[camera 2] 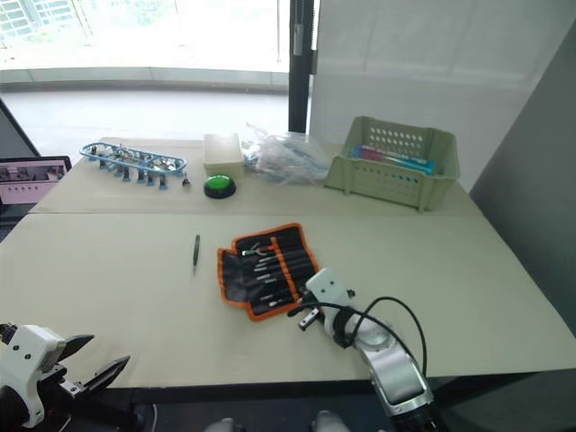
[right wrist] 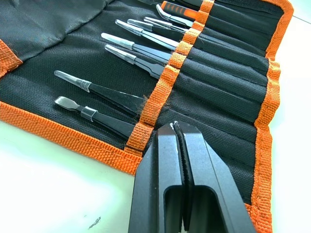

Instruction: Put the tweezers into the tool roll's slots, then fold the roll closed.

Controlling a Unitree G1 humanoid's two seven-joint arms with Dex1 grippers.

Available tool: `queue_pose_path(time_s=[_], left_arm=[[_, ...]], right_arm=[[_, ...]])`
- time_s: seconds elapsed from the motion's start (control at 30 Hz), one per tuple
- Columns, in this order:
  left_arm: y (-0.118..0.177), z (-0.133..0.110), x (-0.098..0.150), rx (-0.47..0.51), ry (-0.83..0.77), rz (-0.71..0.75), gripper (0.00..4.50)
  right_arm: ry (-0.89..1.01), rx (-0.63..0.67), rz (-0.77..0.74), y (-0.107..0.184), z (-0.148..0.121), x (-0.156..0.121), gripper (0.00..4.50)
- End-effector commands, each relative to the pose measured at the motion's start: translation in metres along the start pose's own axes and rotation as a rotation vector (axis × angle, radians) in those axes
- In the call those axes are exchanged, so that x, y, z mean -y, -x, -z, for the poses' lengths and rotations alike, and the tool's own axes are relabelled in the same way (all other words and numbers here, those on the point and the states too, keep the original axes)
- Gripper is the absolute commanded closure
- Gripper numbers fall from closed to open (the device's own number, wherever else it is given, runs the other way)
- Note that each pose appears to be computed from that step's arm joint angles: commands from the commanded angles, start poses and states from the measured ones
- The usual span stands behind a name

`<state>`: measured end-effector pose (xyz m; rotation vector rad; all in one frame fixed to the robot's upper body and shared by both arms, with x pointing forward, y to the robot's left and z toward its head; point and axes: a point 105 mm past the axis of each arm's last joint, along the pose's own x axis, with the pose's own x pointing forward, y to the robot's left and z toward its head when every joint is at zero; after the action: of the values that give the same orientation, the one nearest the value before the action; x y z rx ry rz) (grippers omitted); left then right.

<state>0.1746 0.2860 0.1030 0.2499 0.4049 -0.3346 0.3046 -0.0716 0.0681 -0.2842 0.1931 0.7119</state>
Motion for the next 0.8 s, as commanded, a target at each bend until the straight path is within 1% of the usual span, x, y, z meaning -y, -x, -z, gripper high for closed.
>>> queue_pose_path(time_s=[0.03,0.1,0.17,0.23,0.3,0.37,0.47,0.57,0.8], left_arm=[[-0.013,-0.013,0.001,0.049,-0.008,-0.031,0.03],[-0.022,-0.018,0.004,0.074,0.013,-0.028,0.03],[-0.036,-0.026,0.005,0.107,0.042,-0.059,0.03],[-0.061,-0.037,0.008,0.142,0.092,-0.096,0.03],[-0.086,-0.044,0.01,0.153,0.152,-0.144,0.03],[-0.104,-0.05,0.012,0.158,0.19,-0.169,0.03],[-0.128,-0.053,0.019,0.137,0.209,-0.177,0.03],[-0.149,-0.044,0.014,0.061,0.22,-0.251,0.03],[-0.173,-0.036,0.016,0.0,0.21,-0.284,0.03]], right_arm=[[-0.023,-0.05,-0.051,-0.003,0.014,-0.012,4.5],[-0.024,-0.05,-0.047,-0.003,0.013,-0.011,4.5],[-0.026,-0.049,-0.041,-0.003,0.013,-0.011,4.5],[-0.027,-0.048,-0.034,-0.004,0.012,-0.009,4.5],[-0.026,-0.046,-0.026,-0.004,0.012,-0.007,4.5],[-0.026,-0.043,-0.019,-0.004,0.011,-0.005,4.5],[-0.022,-0.041,-0.01,-0.005,0.01,-0.003,4.5],[-0.021,-0.036,-0.002,-0.004,0.008,-0.001,4.5],[-0.022,-0.033,0.024,-0.001,0.007,0.004,4.5]])
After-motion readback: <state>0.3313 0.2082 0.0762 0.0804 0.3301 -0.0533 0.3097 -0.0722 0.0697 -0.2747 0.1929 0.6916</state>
